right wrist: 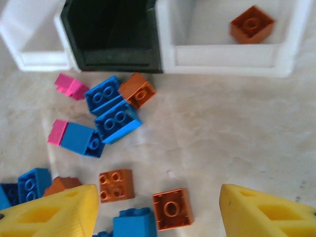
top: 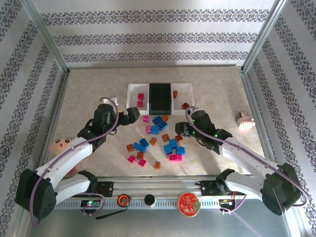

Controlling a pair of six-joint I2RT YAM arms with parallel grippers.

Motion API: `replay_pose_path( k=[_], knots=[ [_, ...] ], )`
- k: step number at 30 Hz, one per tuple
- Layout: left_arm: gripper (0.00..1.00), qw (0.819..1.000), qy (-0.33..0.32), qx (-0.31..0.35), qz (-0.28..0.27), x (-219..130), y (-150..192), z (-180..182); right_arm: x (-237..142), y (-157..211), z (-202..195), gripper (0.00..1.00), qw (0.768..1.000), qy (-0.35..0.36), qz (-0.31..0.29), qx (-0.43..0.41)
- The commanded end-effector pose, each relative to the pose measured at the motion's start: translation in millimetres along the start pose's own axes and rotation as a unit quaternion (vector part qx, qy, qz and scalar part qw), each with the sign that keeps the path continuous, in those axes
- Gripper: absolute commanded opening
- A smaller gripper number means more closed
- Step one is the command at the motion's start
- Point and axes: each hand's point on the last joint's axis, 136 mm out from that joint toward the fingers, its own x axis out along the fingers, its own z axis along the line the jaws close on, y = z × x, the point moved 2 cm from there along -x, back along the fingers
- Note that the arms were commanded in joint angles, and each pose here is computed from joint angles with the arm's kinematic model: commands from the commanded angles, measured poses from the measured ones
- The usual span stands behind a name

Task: Sort the legos into containers by color
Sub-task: Pick up the lego from the bottom-center of the table.

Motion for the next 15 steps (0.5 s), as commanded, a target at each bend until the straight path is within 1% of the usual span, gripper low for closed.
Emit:
replay_pose_path(
  k=[1, 6, 8, 10, 12, 15],
  knots=[
    [1.00, 1.000, 0.018, -0.022, 0.006, -8.0, 19.7, 5.1, 7.3, 20.1, 21.0, 0.65, 0.997, -0.022, 0.059, -0.048],
    [1.00, 0.999, -0.001, -0.031, 0.030, -16.5, 48.3, 24.7, 11.8, 55.9, 28.9, 0.60, 0.989, -0.006, 0.122, -0.081],
    [1.00, 0.999, -0.006, -0.034, 0.036, -17.7, 55.3, 29.7, 9.2, 65.8, 22.5, 0.59, 0.986, 0.027, 0.139, -0.086],
    [1.00, 0.998, -0.011, -0.037, 0.043, -18.1, 61.9, 34.4, 4.7, 74.4, 8.6, 0.53, 0.983, 0.071, 0.152, -0.074],
    [1.00, 0.998, -0.017, -0.042, 0.047, -17.5, 66.7, 38.6, -1.7, 79.8, -6.9, 0.52, 0.981, 0.108, 0.152, -0.058],
    [1.00, 0.998, -0.017, -0.047, 0.045, -16.0, 69.7, 41.1, -9.0, 86.3, -18.9, 0.55, 0.984, 0.119, 0.128, -0.022]
  ],
)
